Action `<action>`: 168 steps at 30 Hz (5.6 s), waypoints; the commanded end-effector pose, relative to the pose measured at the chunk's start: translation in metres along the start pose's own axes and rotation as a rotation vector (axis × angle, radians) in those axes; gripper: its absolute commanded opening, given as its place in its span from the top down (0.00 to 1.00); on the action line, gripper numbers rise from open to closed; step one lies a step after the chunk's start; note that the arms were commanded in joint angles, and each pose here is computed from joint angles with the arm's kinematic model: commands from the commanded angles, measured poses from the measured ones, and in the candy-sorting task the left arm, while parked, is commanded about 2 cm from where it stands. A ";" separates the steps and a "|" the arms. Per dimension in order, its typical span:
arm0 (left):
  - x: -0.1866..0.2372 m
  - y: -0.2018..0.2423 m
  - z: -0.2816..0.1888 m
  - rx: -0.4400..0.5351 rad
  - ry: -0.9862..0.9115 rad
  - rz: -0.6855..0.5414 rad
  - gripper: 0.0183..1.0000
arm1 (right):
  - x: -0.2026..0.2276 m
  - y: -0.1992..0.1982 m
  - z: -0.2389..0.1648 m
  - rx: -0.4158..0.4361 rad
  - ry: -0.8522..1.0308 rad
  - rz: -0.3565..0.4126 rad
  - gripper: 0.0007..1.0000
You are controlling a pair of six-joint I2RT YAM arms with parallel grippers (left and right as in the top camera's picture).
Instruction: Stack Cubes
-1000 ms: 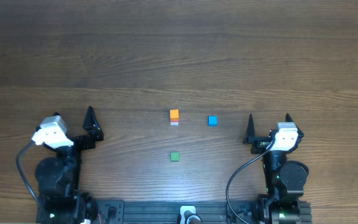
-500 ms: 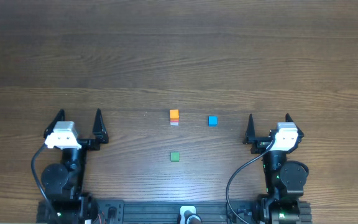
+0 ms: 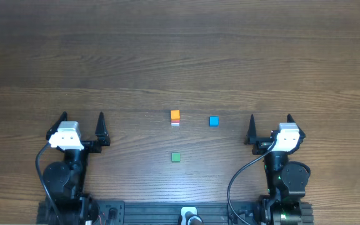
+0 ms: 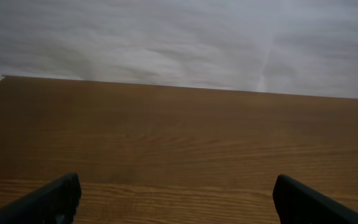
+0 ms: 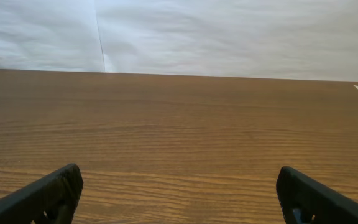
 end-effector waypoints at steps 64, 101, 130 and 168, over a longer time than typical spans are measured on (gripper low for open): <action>0.001 0.000 0.000 0.009 -0.002 0.015 0.00 | -0.068 0.180 0.026 -0.291 1.206 0.108 0.01; 0.001 0.000 0.000 0.009 -0.002 0.015 0.00 | 0.031 0.250 -0.018 -0.166 1.412 0.052 0.01; 0.001 0.000 0.000 0.009 -0.002 0.015 0.00 | 0.060 0.251 -0.007 -0.118 1.346 0.031 0.11; 0.001 0.000 0.000 0.009 -0.002 0.015 0.00 | 0.060 0.251 -0.003 -0.100 1.305 0.028 0.76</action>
Point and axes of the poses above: each gripper's point midway between its finger pads, its own z axis out along the fingers, its own y axis along the line the jaws close on, x = y × z, the point moved 9 cm from there along -z, back along the fingers, and after that the axes turned 2 degrees about -z, right-handed, at the moved point
